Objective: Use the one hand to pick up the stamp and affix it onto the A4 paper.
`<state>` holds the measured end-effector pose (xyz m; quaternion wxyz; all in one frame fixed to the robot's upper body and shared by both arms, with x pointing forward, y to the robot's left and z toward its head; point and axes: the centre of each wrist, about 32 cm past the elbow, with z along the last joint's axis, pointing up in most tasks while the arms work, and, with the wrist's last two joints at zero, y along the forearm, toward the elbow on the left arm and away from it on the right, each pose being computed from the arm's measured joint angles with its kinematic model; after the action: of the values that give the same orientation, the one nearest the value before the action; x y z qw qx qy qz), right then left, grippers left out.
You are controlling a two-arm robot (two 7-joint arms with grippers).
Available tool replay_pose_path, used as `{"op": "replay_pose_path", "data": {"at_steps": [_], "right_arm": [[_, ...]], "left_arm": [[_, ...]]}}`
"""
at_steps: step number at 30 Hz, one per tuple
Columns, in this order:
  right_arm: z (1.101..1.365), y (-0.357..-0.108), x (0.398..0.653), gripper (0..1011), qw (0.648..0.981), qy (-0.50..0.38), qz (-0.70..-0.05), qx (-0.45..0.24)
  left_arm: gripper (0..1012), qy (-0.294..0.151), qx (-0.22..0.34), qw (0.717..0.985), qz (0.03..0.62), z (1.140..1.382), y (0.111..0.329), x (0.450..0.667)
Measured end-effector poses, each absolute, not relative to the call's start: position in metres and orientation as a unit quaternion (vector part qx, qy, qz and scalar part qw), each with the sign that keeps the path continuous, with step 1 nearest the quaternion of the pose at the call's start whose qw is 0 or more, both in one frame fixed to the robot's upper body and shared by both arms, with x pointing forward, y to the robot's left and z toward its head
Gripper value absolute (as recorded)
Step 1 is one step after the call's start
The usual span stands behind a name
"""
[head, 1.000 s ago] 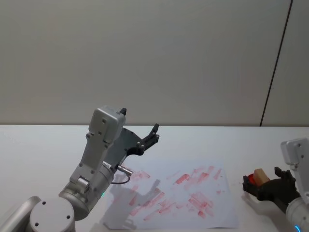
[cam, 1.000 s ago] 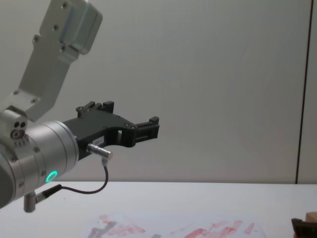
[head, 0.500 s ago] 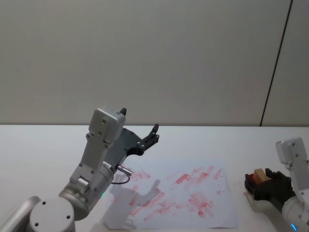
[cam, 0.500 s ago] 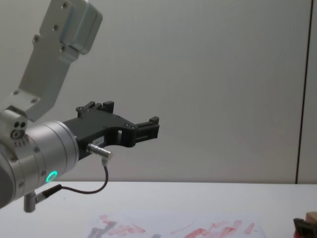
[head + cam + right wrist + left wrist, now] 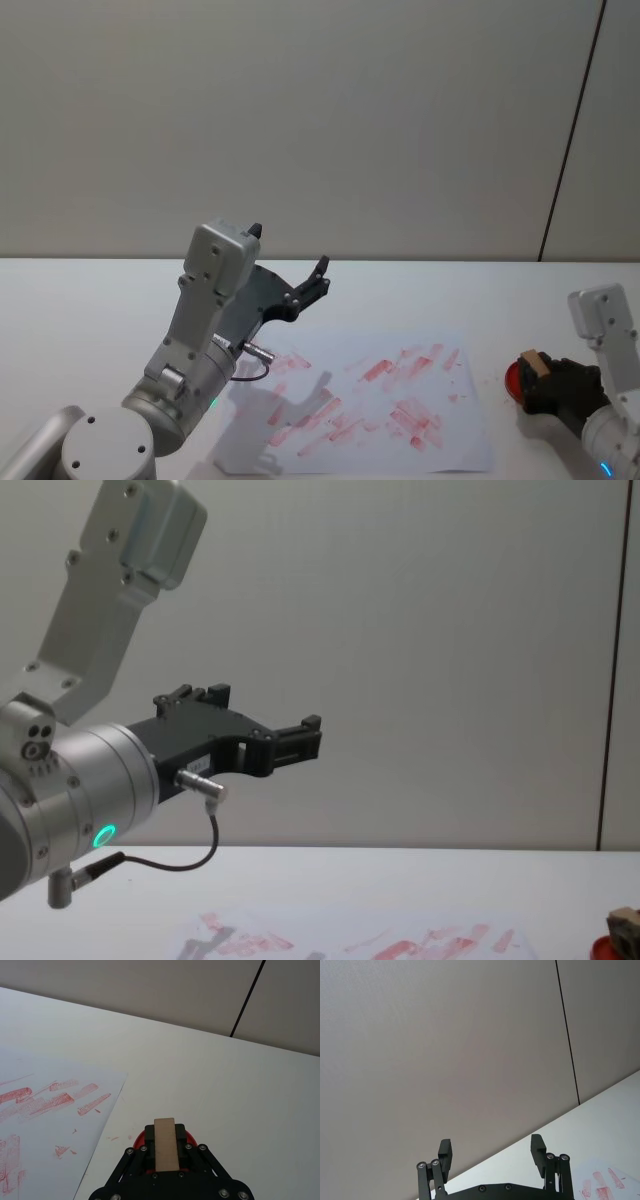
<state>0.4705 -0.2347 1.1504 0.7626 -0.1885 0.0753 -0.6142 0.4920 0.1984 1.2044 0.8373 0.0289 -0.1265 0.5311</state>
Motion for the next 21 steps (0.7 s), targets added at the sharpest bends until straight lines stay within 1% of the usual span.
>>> {"op": "replay_pose_path", "data": {"at_steps": [11,21], "right_arm": [[1.153,-0.234,0.472,220,0.769,0.062,-0.612,-0.175],[1.170,-0.225,0.479,220,0.797,0.031,-0.590,-0.128]], "left_arm": [[1002,-0.126,0.029,0.837,0.531,1.204,0.198,0.492],[1003,-0.126,0.029,0.837,0.531,1.204,0.198,0.492]]}}
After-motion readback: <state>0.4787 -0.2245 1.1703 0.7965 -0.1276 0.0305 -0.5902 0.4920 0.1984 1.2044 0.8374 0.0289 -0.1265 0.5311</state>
